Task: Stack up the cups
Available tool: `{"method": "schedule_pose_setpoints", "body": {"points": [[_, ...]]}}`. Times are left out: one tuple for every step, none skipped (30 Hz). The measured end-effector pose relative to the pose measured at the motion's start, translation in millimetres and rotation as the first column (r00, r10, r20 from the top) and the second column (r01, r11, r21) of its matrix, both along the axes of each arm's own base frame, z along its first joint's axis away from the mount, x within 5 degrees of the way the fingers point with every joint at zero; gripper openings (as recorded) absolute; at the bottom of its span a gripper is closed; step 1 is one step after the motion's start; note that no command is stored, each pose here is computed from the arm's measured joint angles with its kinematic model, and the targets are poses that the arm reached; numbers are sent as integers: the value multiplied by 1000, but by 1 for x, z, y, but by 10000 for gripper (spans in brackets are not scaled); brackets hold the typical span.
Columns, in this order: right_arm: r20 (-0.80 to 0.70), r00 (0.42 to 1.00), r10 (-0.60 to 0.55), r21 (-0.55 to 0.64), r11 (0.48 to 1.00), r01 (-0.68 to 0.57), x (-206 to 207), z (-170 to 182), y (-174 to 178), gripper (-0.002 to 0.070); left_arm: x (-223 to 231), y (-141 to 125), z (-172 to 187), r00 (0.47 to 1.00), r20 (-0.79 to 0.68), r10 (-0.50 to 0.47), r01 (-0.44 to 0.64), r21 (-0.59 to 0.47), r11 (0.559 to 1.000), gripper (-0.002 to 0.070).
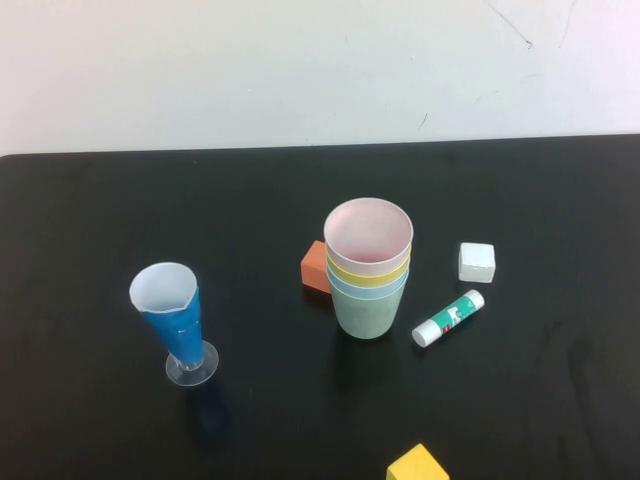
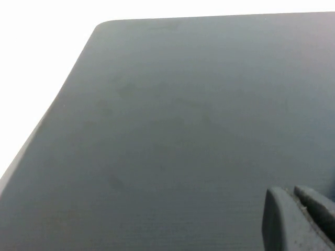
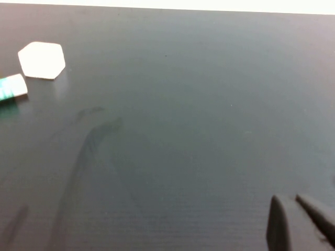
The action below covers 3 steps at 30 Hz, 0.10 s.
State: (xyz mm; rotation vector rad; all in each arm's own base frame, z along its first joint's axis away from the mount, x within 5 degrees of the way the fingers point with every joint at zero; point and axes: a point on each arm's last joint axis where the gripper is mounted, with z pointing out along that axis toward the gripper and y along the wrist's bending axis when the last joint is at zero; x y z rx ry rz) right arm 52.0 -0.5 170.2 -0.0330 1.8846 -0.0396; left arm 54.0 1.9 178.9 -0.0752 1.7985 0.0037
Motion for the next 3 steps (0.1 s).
{"method": "schedule_pose_setpoints", "body": {"points": [[0,1000,0,0,1000,0,0,0,0,-3,0,0,0,1000,0,0,0,-2,1000,-2],[0,1000,0,0,1000,0,0,0,0,-3,0,0,0,1000,0,0,0,0,1000,-2],[0,1000,0,0,1000,0,0,0,0,-3,0,0,0,1000,0,0,0,0,1000,-2]]}}
